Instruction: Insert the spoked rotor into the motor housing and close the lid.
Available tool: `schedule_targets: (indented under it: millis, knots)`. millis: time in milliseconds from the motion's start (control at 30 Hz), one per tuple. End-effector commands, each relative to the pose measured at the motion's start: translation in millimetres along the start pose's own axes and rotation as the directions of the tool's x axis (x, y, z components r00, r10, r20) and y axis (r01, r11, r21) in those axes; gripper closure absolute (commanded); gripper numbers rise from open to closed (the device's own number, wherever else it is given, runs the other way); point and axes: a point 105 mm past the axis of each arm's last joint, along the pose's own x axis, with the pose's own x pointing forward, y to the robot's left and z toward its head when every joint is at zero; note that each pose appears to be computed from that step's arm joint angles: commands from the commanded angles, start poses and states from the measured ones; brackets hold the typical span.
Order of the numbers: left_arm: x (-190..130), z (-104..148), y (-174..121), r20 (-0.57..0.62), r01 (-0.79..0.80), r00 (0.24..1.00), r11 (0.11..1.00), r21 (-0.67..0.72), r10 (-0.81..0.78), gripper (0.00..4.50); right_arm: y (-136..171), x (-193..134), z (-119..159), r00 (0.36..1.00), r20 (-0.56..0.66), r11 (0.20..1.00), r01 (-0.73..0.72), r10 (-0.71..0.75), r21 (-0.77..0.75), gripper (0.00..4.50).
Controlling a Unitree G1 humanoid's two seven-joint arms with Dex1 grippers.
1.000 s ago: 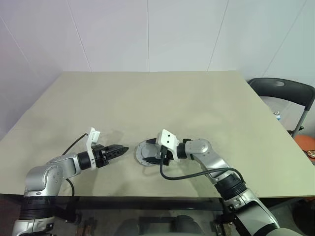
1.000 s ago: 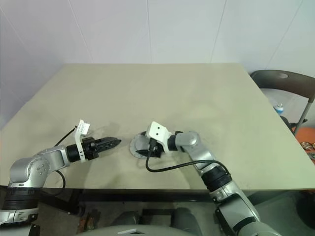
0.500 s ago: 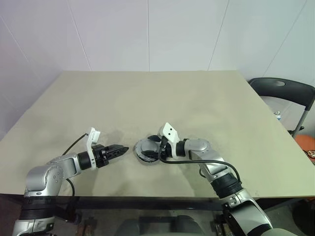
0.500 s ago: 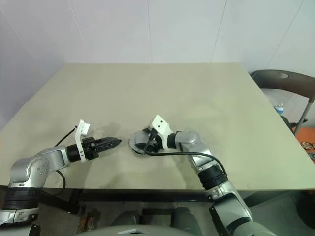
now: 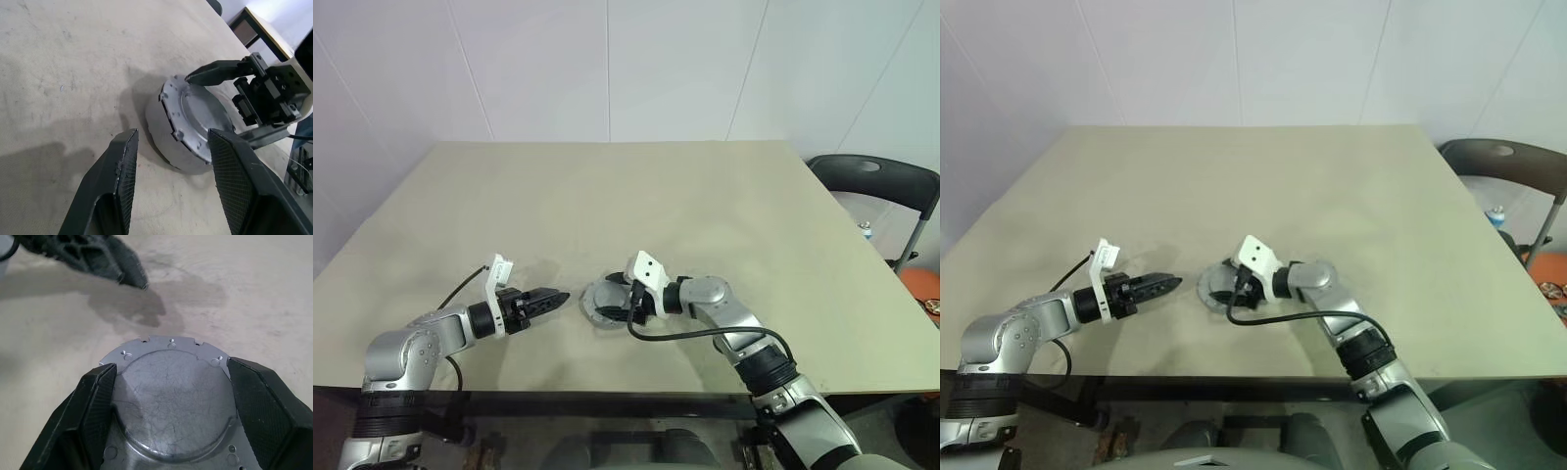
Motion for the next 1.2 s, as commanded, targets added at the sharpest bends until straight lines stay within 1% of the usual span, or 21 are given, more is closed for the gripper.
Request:
schedule_targets:
  millis: [33,367,500,600,667,967,1067,1133,1167,1200]
  knots:
    - [0.1,12.6,-7.1,0.034,0.020,0.999,0.999,0.038,-0.021,2.07,2.0,4.9,1.7,1.000,0.008,1.000,-0.002,0.002,-0.019,1.23]
    - [0.9,12.9,-6.3,0.035,0.018,0.999,0.999,0.036,-0.020,2.07,-5.4,3.9,-3.4,0.999,-0.009,0.999,0.038,-0.038,-0.032,1.23]
    - [2.3,14.2,-6.3,0.035,0.020,0.999,0.999,0.038,-0.021,2.07,0.7,-2.3,-15.1,0.999,-0.050,1.000,-0.019,0.020,0.008,1.23]
    - [2.8,14.7,-6.2,0.035,0.021,0.999,0.999,0.038,-0.022,2.07,-2.9,-5.8,-22.1,0.998,-0.064,0.999,0.000,0.003,0.041,1.23]
    - [2.7,14.1,-5.8,0.034,0.020,0.999,0.999,0.037,-0.021,2.07,-3.7,-6.2,-25.4,0.997,-0.076,0.999,0.004,-0.002,0.032,1.23]
    - [2.1,11.7,-6.2,0.035,0.015,0.999,1.000,0.027,-0.016,2.07,-0.1,-4.7,-21.8,0.998,-0.059,0.999,-0.017,0.018,0.027,1.23]
    - [2.5,9.4,-6.9,0.033,0.016,0.999,1.000,0.023,-0.017,2.07,-7.2,-7.8,-8.2,1.000,0.007,0.990,-0.025,0.024,0.138,1.23]
    - [2.7,8.8,-7.2,0.033,0.017,0.999,1.000,0.021,-0.018,2.07,-11.9,-8.8,-7.1,1.000,-0.004,0.993,-0.013,0.014,0.116,1.23]
    - [2.7,8.8,-7.2,0.034,0.017,0.999,1.000,0.021,-0.017,2.07,-10.7,-8.9,-9.1,0.999,-0.021,0.996,-0.024,0.025,0.087,1.23]
    - [2.8,8.9,-7.1,0.034,0.016,0.999,1.000,0.021,-0.017,2.07,-8.2,-8.6,-8.8,0.999,-0.018,0.995,-0.042,0.044,0.089,1.23]
